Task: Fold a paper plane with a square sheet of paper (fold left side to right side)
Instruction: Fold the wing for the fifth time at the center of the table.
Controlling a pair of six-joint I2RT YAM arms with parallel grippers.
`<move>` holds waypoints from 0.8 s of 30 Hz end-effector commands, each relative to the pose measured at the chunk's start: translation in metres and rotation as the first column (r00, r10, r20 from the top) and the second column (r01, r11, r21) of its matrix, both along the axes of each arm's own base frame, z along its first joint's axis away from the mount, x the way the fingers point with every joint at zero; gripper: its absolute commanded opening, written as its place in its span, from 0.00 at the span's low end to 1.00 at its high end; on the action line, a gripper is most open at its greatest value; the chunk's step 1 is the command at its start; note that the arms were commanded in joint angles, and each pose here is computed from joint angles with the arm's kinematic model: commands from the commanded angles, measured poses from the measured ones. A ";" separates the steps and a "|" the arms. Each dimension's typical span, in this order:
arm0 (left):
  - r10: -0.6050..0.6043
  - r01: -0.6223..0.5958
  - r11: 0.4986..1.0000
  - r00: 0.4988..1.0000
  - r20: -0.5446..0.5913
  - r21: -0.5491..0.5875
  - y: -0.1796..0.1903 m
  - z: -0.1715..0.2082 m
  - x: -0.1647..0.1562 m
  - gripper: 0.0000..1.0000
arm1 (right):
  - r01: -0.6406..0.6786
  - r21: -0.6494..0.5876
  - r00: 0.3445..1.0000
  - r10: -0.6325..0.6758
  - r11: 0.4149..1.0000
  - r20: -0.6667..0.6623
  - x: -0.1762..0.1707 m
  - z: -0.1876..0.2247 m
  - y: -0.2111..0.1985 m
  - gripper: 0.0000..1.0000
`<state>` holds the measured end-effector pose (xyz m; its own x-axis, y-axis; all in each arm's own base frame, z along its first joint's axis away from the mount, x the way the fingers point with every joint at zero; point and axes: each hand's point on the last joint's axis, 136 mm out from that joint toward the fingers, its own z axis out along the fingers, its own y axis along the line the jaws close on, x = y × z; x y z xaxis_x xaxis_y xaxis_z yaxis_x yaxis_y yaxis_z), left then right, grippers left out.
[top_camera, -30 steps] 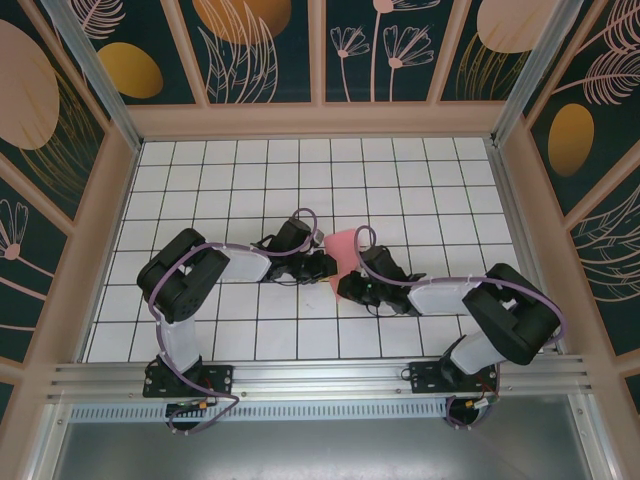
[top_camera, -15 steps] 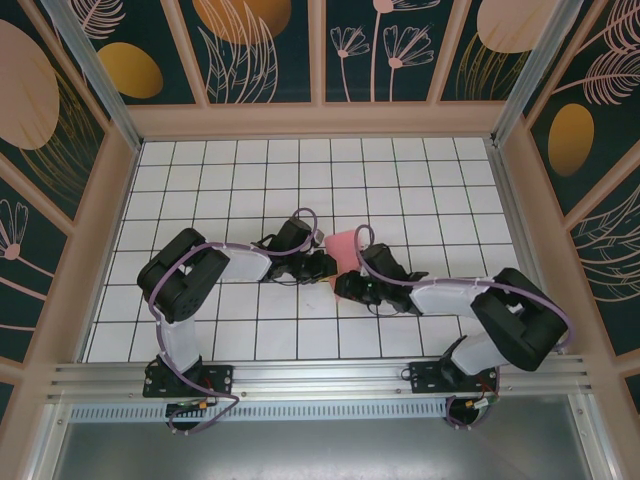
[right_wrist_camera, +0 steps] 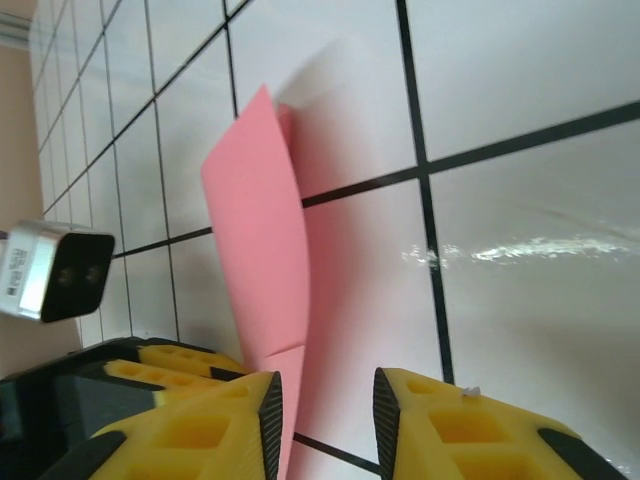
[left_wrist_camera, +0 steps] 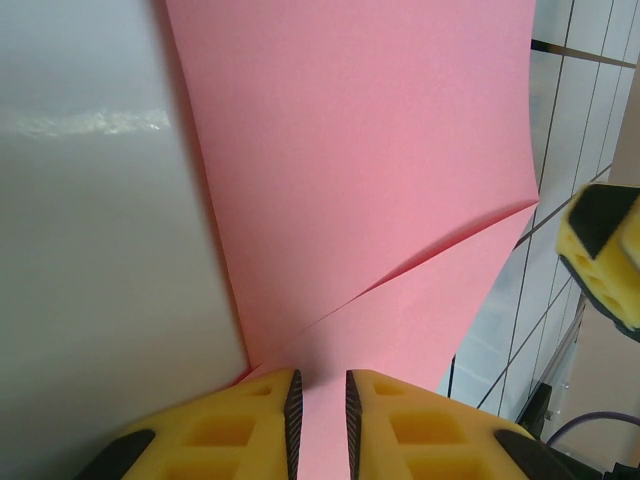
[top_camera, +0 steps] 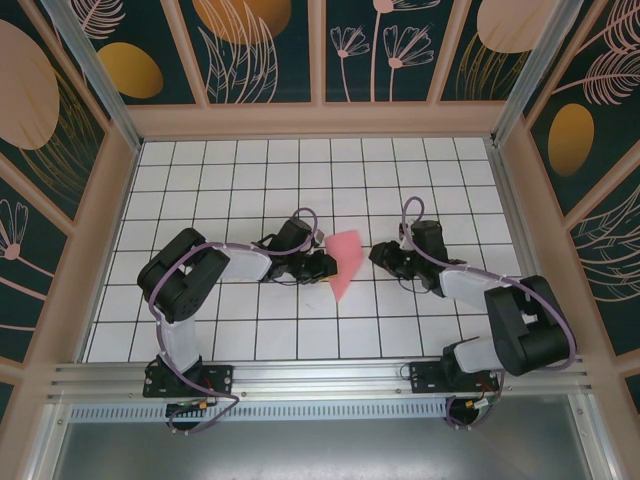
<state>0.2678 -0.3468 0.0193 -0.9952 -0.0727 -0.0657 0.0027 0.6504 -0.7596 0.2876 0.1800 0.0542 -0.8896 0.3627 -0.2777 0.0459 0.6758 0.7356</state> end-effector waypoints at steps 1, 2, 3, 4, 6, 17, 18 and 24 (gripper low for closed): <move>0.027 -0.029 0.997 0.999 0.025 0.077 0.006 -0.025 0.006 0.23 | -0.032 0.038 0.999 0.032 0.999 -0.003 0.002 0.000 0.008 0.31; 0.027 -0.028 0.997 0.999 0.025 0.077 0.006 -0.025 0.005 0.23 | -0.035 0.047 0.999 0.035 0.998 -0.008 0.002 -0.002 0.010 0.30; 0.027 -0.029 0.997 0.999 0.027 0.076 0.006 -0.024 0.006 0.23 | -0.040 0.051 0.999 0.041 0.998 -0.015 0.001 -0.004 0.013 0.29; 0.026 -0.028 0.997 0.999 0.028 0.075 0.005 -0.024 0.006 0.23 | -0.045 0.052 0.999 0.046 0.998 -0.017 0.002 -0.005 0.014 0.29; 0.029 -0.031 0.997 0.999 0.027 0.076 0.006 -0.025 0.006 0.23 | -0.059 0.051 0.998 0.060 0.997 -0.027 0.001 -0.008 0.020 0.29; 0.030 -0.032 0.997 0.999 0.028 0.074 0.006 -0.024 0.006 0.23 | -0.126 0.094 0.992 0.127 0.988 -0.009 0.003 -0.002 0.048 0.30; 0.029 -0.031 0.997 0.999 0.029 0.075 0.006 -0.025 0.005 0.23 | -0.135 0.099 0.991 0.136 0.986 -0.002 0.002 0.000 0.050 0.31; 0.031 -0.033 0.997 0.999 0.026 0.076 0.007 -0.025 0.005 0.23 | -0.179 0.118 0.984 0.179 0.977 0.010 -0.003 0.006 0.066 0.34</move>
<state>0.2679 -0.3466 0.0191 -0.9951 -0.0734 -0.0661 0.0024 0.6511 -0.7590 0.2784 0.2304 0.0446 -0.9445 0.2488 -0.2143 -0.0142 0.6211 0.7836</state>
